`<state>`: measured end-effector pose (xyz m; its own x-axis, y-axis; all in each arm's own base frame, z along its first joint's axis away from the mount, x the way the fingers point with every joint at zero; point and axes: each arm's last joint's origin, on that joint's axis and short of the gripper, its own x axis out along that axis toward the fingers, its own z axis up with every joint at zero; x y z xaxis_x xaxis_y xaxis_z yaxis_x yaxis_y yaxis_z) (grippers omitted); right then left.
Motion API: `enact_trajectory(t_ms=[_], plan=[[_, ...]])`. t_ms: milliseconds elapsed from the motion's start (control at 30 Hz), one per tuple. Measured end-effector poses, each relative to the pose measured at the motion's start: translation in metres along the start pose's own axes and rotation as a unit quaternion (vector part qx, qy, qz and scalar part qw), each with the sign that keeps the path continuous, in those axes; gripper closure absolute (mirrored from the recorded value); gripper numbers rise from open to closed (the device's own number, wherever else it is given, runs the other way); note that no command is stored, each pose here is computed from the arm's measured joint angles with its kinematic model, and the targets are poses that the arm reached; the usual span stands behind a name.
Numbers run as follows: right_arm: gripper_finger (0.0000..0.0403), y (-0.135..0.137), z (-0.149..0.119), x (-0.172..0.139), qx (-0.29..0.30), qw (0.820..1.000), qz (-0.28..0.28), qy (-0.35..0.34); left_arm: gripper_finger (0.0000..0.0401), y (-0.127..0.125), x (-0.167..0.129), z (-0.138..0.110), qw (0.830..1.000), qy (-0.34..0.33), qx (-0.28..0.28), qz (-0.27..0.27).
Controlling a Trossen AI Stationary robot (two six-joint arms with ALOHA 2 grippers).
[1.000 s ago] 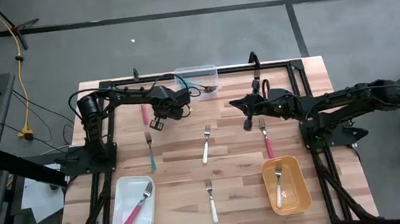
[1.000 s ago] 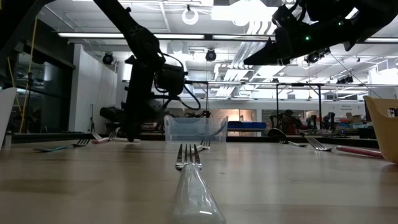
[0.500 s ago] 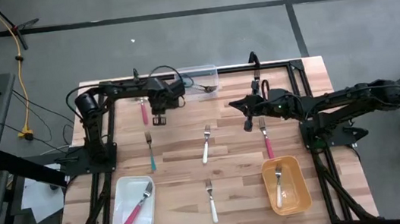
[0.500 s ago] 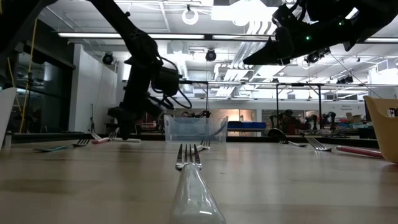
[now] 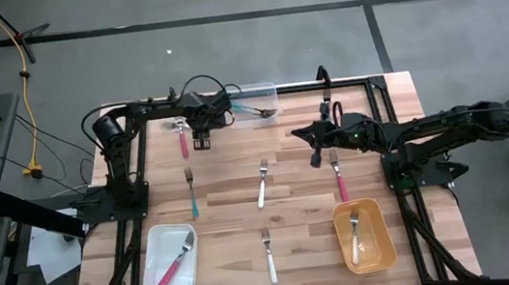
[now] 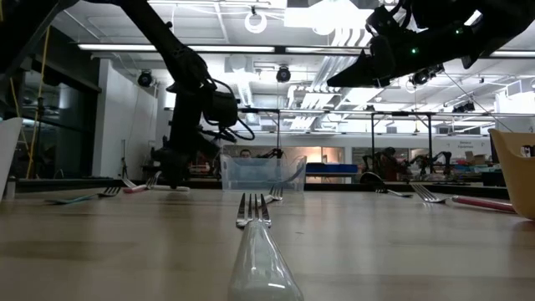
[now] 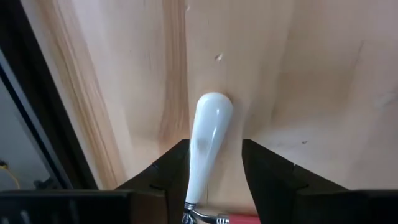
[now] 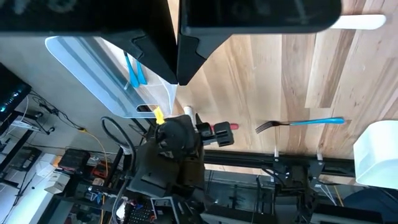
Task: Sort silverware by color (type)
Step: Put the white fork into the yellow bin
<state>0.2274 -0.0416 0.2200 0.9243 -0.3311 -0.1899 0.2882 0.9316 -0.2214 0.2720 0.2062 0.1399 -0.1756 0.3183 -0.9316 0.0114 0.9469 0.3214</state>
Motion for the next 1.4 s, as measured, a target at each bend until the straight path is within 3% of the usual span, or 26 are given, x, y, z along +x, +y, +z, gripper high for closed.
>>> enact_trajectory(t_ms=[200, 600, 800, 967, 1100, 1400], plan=[[0.0402, 0.0, 0.0, 0.0, 0.0, 1.0, 0.001, 0.0, 0.0266, 0.006, 0.004, -0.005, 0.999, -0.018, 0.011, -0.032], [0.0402, 0.0, 0.0, 0.0, 0.0, 1.0, 0.001, 0.0, 0.0275, 0.009, 0.01, -0.002, 0.999, -0.031, 0.02, -0.038], [0.0402, 0.0, 0.0, 0.0, 0.0, 1.0, 0.001, 0.0, 0.0334, 0.005, 0.017, -0.002, 0.998, -0.014, 0.029, -0.056], [0.0402, 0.0, 0.0, 0.0, 0.0, 1.0, 0.001, 0.0, 0.0389, 0.001, 0.013, 0.0, 0.998, 0.001, 0.04, -0.037], [0.0402, 0.0, 0.0, 0.0, 0.0, 1.0, 0.001, 0.0, 0.0395, -0.005, 0.007, 0.002, 0.998, 0.007, 0.051, -0.024], [0.0402, 0.0, 0.0, 0.0, 0.0, 1.0, 0.001, 0.0, 0.0399, -0.022, -0.004, 0.002, 0.997, 0.001, 0.033, -0.074]])
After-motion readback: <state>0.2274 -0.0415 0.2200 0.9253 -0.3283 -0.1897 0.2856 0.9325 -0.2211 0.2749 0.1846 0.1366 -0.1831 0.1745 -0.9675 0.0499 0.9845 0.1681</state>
